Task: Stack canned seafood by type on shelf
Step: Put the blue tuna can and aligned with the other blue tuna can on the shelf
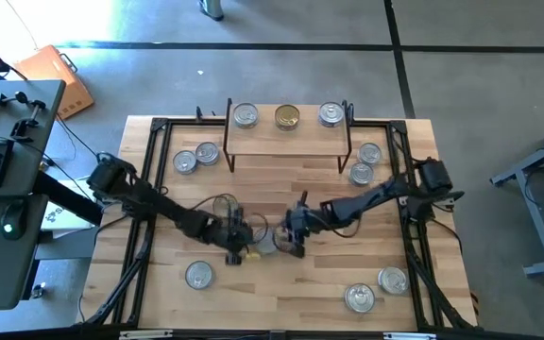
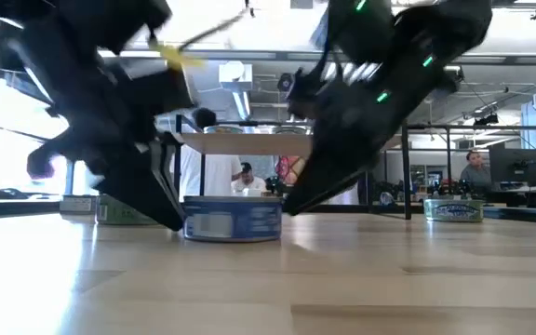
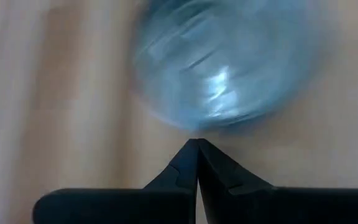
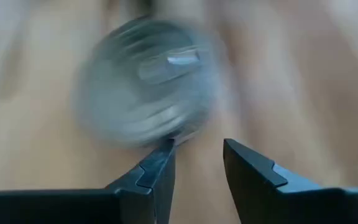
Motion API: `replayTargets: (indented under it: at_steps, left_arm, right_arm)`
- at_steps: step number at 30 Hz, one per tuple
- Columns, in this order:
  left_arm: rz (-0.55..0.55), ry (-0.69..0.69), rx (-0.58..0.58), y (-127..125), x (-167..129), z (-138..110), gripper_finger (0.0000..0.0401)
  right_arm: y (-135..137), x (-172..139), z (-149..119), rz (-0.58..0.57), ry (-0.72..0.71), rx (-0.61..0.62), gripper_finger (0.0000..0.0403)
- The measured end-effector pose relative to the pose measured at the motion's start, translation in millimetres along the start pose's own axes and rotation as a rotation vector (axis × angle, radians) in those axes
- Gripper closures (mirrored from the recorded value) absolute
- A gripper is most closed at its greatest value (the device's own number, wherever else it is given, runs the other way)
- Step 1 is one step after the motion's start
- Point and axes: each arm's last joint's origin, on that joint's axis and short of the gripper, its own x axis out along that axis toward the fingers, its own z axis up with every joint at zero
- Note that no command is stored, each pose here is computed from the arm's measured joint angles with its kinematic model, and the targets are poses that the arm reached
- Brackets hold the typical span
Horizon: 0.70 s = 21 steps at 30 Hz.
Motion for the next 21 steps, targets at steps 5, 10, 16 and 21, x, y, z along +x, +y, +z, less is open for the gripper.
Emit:
replayTargets:
  at_steps: [5, 10, 16, 21]
  left_arm:
    - [0.209, 0.080, -0.093, 20.5, -20.2, -6.7, 0.0401]
    - [0.166, 0.004, -0.129, 14.5, -37.4, 0.1, 0.0401]
    - [-0.073, 0.000, -0.293, 1.1, -32.0, 5.2, 0.0401]
    - [-0.108, 0.021, -0.318, -6.4, -14.2, 1.5, 0.0401]
  right_arm:
    - [34.7, -24.4, -13.8, -0.020, 0.068, -0.100, 0.0274]
    - [58.4, -29.1, -23.0, -0.183, -0.058, -0.279, 0.0274]
    - [33.1, -12.8, -20.0, -0.437, -0.145, -0.268, 0.0274]
    - [-13.9, -2.3, -6.8, -0.483, -0.130, -0.048, 0.0274]
